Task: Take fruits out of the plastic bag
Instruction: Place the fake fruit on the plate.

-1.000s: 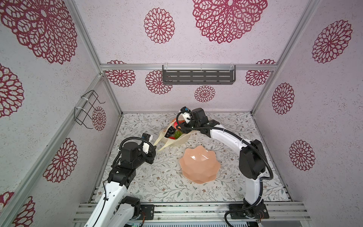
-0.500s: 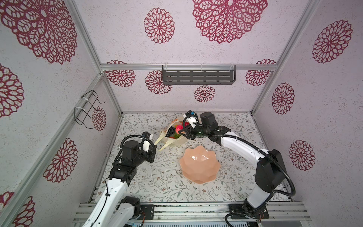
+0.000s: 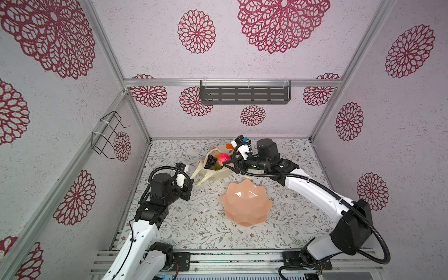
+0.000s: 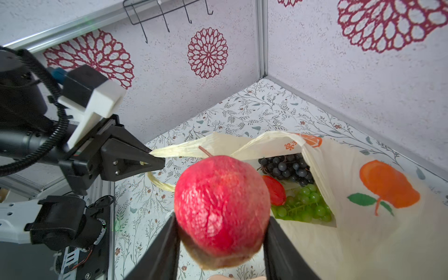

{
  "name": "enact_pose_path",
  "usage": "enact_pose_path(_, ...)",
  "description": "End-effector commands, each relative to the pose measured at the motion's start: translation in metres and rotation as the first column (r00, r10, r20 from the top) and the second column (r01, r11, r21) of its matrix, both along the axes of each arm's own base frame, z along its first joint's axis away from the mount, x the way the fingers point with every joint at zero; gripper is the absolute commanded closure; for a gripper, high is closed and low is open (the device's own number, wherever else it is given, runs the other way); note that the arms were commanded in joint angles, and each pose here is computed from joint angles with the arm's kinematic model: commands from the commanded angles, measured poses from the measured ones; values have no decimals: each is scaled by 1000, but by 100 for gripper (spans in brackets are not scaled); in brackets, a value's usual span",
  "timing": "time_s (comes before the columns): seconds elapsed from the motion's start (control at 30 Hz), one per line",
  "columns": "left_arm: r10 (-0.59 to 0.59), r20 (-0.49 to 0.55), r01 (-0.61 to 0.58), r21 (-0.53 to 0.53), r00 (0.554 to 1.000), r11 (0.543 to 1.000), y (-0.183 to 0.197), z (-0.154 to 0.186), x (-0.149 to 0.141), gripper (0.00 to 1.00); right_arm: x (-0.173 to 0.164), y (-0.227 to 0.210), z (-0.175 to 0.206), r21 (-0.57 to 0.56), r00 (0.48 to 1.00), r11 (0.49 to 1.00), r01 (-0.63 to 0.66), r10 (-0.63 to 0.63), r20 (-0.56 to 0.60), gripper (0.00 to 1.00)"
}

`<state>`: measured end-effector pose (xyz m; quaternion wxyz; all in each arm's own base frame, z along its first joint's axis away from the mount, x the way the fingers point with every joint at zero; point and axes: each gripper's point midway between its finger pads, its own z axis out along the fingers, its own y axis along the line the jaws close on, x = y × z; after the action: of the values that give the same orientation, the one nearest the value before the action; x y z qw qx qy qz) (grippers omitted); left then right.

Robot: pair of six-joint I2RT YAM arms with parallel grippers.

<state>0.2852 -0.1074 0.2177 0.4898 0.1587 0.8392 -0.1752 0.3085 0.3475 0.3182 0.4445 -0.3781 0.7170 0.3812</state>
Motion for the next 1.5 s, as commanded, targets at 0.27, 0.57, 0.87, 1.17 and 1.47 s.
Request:
enact_pose_path(0.27,-34,19,35,-19,999,999,-8,10,0,95,-57,-48,-38,-152,996,986,75,-81,-32,62)
enact_pose_path(0.57,-34,-15,34,26,999,999,-10,-1,-4,93,-86,-81,-102,-288,972,948,138,-185,-144,63)
enact_pose_path(0.87,-17,-16,18,36,1000,999,-7,0,-4,93,-72,-100,-156,-400,934,881,254,-331,-137,60)
enact_pose_path(1.17,-17,-6,17,38,1000,999,-7,3,-6,92,-56,-90,-198,-467,913,846,258,-372,-169,58)
enact_pose_path(1.47,-21,-5,21,42,1000,999,-8,2,-8,91,-42,-84,-232,-525,894,810,263,-409,-184,53)
